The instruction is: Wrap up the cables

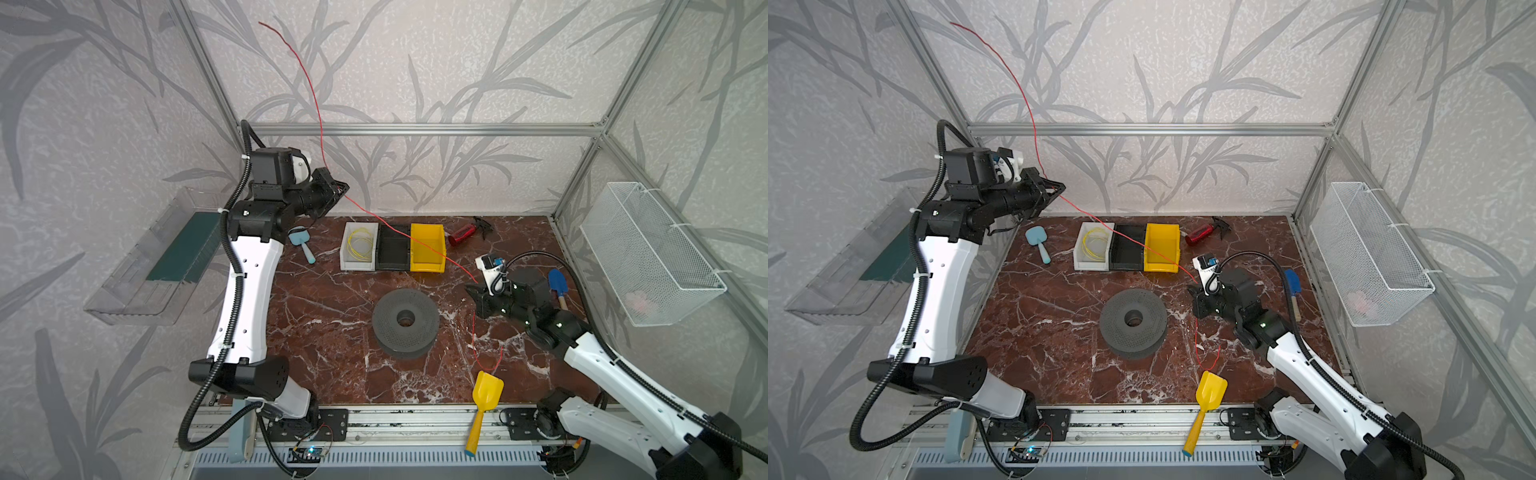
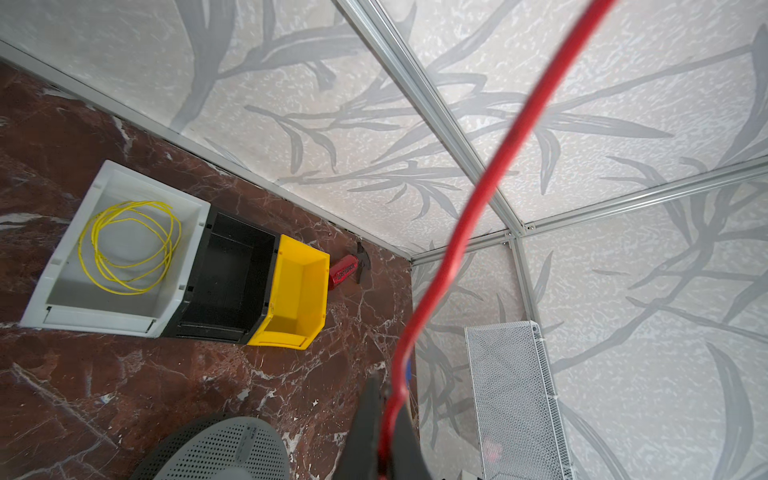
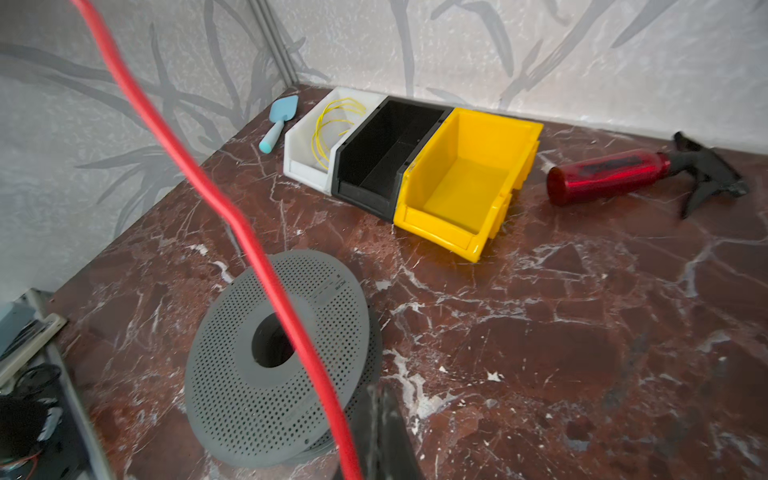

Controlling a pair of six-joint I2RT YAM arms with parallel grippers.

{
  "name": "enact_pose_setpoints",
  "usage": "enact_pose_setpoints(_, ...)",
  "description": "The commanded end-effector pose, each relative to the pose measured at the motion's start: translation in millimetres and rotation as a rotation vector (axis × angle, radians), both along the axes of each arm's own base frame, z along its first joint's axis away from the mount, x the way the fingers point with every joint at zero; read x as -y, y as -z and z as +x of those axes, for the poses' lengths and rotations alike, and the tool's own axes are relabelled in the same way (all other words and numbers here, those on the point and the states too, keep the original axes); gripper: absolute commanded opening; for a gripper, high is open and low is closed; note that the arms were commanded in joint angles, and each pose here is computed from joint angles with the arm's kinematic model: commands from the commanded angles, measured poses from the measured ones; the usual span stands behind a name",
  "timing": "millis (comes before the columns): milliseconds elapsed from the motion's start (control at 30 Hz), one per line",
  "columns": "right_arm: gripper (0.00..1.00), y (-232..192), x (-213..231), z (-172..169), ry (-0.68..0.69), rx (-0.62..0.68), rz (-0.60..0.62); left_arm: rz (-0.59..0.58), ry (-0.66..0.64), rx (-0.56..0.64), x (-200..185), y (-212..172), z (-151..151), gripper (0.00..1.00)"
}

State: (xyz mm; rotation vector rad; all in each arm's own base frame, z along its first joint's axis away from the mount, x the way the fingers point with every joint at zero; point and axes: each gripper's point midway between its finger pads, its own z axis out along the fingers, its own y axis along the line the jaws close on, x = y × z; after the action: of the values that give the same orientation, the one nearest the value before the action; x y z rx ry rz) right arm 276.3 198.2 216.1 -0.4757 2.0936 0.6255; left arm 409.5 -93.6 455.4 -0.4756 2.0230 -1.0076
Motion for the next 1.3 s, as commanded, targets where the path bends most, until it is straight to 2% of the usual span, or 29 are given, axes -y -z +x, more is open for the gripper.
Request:
enact_pose_setpoints(0, 0.00, 54, 12, -38, -0.017, -0.325, -0.060, 0.068, -0.245, 0.146, -65, -35, 23, 0.00)
enact_pose_setpoints(67, 0.00, 35, -9, -45, -0.124, -0.361, 0.009, 0.053, -0.190, 0.093, -55, -11, 24, 0.00)
enact_pose_setpoints(100, 0.00, 26, -17, -46, -0.159, -0.371, 0.031, 0.045, -0.174, 0.078, -52, -2, 23, 0.04)
enact_pose_setpoints(267, 0.00, -13, -46, -50, -0.285, -0.393, 0.075, 0.018, -0.116, 0.038, -41, 35, 4, 0.50)
enact_pose_setpoints(367, 0.00, -31, -57, -48, -0.324, -0.394, 0.113, 0.033, -0.089, 0.044, -37, 39, -16, 0.61)
enact_pose_setpoints(633, 0.00, -57, -84, -48, -0.445, -0.354, 0.115, 0.011, 0.058, 0.226, 0, 7, -100, 0.65)
enact_pose_setpoints(700, 0.00, -60, -94, -47, -0.475, -0.345, 0.114, -0.018, 0.134, 0.234, 25, 14, -118, 0.65)
enact_pose_setpoints(800, 0.00, -59, -106, -40, -0.486, -0.345, 0.092, -0.091, 0.233, 0.188, 66, 44, -136, 0.69)
enact_pose_setpoints(867, 0.00, -59, -115, -35, -0.486, -0.347, 0.089, -0.144, 0.275, 0.173, 90, 66, -142, 0.69)
enact_pose_setpoints(933, 0.00, -61, -123, -31, -0.482, -0.349, 0.092, -0.150, 0.266, 0.156, 102, 88, -143, 0.69)
enact_pose_setpoints(1133, 0.00, -66, -143, -30, -0.498, -0.336, 0.099, -0.059, 0.209, 0.090, 115, 134, -125, 0.65)
enact_pose_setpoints(1267, 0.00, -65, -150, -34, -0.512, -0.347, 0.089, -0.025, 0.259, 0.089, 133, 138, -119, 0.66)
